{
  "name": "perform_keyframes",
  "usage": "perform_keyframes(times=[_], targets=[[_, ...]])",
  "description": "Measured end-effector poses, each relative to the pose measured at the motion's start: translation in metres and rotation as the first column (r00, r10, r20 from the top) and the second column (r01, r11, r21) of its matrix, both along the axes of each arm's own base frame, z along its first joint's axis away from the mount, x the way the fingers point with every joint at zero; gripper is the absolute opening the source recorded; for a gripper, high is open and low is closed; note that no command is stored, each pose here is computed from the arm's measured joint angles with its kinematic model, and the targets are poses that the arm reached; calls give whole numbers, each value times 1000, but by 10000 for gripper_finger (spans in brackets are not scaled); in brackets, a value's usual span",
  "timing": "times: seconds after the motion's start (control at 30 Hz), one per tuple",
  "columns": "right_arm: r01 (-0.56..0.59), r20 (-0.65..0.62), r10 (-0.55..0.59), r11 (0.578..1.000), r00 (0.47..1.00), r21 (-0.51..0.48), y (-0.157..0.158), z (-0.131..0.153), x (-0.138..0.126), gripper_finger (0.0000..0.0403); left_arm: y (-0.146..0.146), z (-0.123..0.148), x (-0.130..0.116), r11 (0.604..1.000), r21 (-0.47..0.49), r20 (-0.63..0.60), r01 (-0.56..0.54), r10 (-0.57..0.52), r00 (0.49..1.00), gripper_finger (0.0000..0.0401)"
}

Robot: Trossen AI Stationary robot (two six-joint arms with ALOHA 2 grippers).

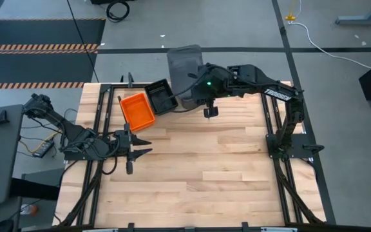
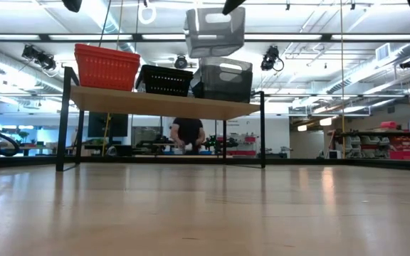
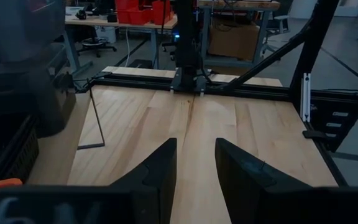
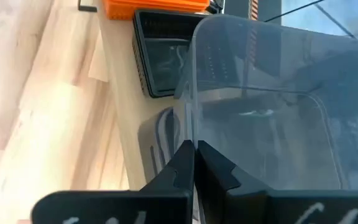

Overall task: Stack baskets on shelf by color
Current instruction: Stack the gray bin on top of the gray bin on the shelf

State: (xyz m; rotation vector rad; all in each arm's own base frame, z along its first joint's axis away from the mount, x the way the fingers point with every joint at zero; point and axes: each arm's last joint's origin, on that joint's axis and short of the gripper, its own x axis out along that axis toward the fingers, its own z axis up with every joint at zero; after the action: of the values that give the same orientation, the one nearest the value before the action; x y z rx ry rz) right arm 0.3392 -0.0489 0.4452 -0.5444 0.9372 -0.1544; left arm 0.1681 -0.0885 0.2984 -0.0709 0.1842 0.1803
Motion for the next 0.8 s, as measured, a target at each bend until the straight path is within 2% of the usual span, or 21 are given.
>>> perform_keyframes(times=[0.1,0.23,0.5,0.8], targets=[[4,12,-5,999,1000,41,-3,3,-6,13,0,0,0,1000,0,0,0,0,1000,117],[-46,23,44,988,999,150,-13,2,-8,13,0,0,0,1000,-12,2,-2,2,1000,117],[9,26,-13,988,1000,155,-38,2,-13,13,0,0,0,1000,-10,2,-2,2,1000,117],[-23,6,22,973,1000,229,-52,-10,-11,13,0,0,0,1000,-10,1,-2,2,1000,117]])
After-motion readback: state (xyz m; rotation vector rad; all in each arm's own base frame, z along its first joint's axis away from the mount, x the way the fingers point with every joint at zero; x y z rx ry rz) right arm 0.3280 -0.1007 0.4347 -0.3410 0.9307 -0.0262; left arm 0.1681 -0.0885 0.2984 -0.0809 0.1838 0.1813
